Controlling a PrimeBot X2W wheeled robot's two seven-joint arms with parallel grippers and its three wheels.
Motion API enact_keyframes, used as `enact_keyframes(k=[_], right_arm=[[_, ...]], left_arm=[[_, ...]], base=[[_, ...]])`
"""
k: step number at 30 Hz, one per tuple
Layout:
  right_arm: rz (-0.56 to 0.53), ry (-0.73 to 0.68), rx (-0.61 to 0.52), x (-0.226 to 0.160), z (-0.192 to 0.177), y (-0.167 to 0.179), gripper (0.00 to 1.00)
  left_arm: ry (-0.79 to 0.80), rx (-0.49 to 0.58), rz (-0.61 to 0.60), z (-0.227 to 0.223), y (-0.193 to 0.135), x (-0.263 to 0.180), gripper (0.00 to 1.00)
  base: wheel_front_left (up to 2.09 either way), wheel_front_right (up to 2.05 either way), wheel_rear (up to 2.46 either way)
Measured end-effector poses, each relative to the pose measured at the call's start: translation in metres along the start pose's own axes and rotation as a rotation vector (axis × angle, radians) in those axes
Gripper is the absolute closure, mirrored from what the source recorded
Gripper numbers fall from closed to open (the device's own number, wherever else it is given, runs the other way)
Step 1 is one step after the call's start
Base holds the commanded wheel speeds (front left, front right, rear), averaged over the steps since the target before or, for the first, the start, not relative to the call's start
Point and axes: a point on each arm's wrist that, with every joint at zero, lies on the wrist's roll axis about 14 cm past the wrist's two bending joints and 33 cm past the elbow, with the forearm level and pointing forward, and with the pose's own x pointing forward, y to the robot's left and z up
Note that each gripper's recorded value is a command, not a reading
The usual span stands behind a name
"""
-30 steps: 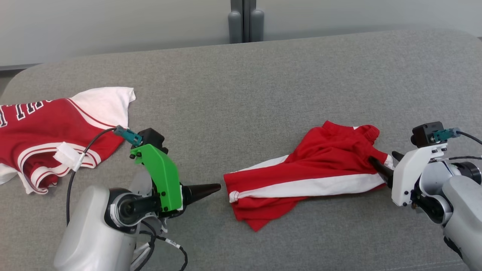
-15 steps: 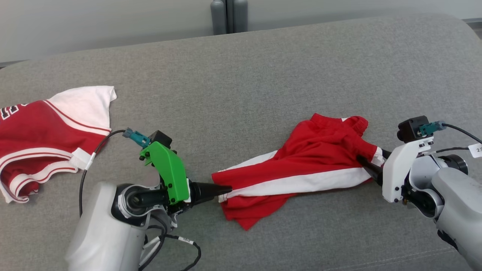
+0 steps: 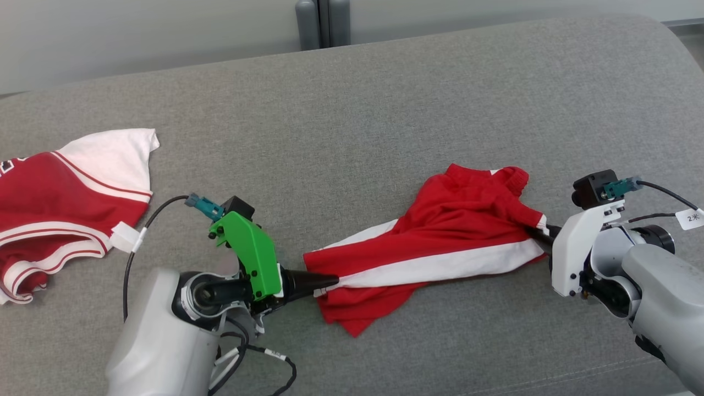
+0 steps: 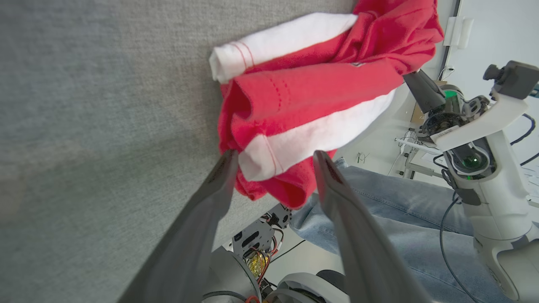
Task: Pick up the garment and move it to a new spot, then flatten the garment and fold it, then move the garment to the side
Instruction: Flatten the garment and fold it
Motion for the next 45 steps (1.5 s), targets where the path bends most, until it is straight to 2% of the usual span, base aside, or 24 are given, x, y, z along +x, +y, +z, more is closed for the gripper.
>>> enact_keyframes(k=[1,2,9,12,17,21,25,29,34,41,45], right_arm=[[0.002,-0.004,-0.001,0.0,0.001,0.0,1.0],[0.003,-0.012,-0.002,-0.001,0.002,0.001,1.0],[-0.003,-0.121,0.028,-0.01,0.024,-0.002,1.0],[0.007,-0.216,0.094,-0.017,0.046,-0.001,1.0],[0.086,-0.406,0.265,-0.033,0.094,0.012,1.0],[0.154,-0.48,0.403,-0.038,0.117,0.02,1.0],[0.197,-0.521,0.484,-0.034,0.143,0.021,1.0],[0.227,-0.556,0.516,-0.019,0.186,0.021,1.0],[0.254,-0.671,0.516,-0.001,0.267,0.023,1.0],[0.296,-0.927,0.521,-0.001,0.366,0.034,1.0],[0.299,-1.047,0.53,-0.013,0.396,0.03,1.0]], left_arm=[[0.002,-0.001,-0.005,-0.001,-0.001,0.0,0.98],[0.003,-0.001,-0.008,-0.002,-0.002,0.001,1.0],[-0.043,0.032,-0.054,0.003,-0.016,-0.008,1.0],[-0.114,0.055,-0.097,0.016,-0.03,-0.021,1.0],[-0.268,0.156,-0.18,0.045,-0.066,-0.056,1.0],[-0.405,0.23,-0.217,0.07,-0.086,-0.085,1.0],[-0.552,0.285,-0.166,0.106,-0.088,-0.108,1.0],[-0.652,0.367,-0.049,0.149,-0.081,-0.117,1.0],[-0.842,0.498,0.035,0.225,-0.099,-0.141,1.0],[-1.058,0.606,0.069,0.306,-0.128,-0.165,1.0],[-1.142,0.612,0.041,0.333,-0.144,-0.175,1.0]], base=[[0.0,0.0,0.0],[0.0,0.0,0.0],[0.0,0.0,0.0],[0.0,0.0,0.0],[0.0,0.0,0.0],[0.0,0.0,0.0],[0.0,0.0,0.0],[0.0,0.0,0.0],[0.0,0.0,0.0],[0.0,0.0,0.0],[0.0,0.0,0.0]])
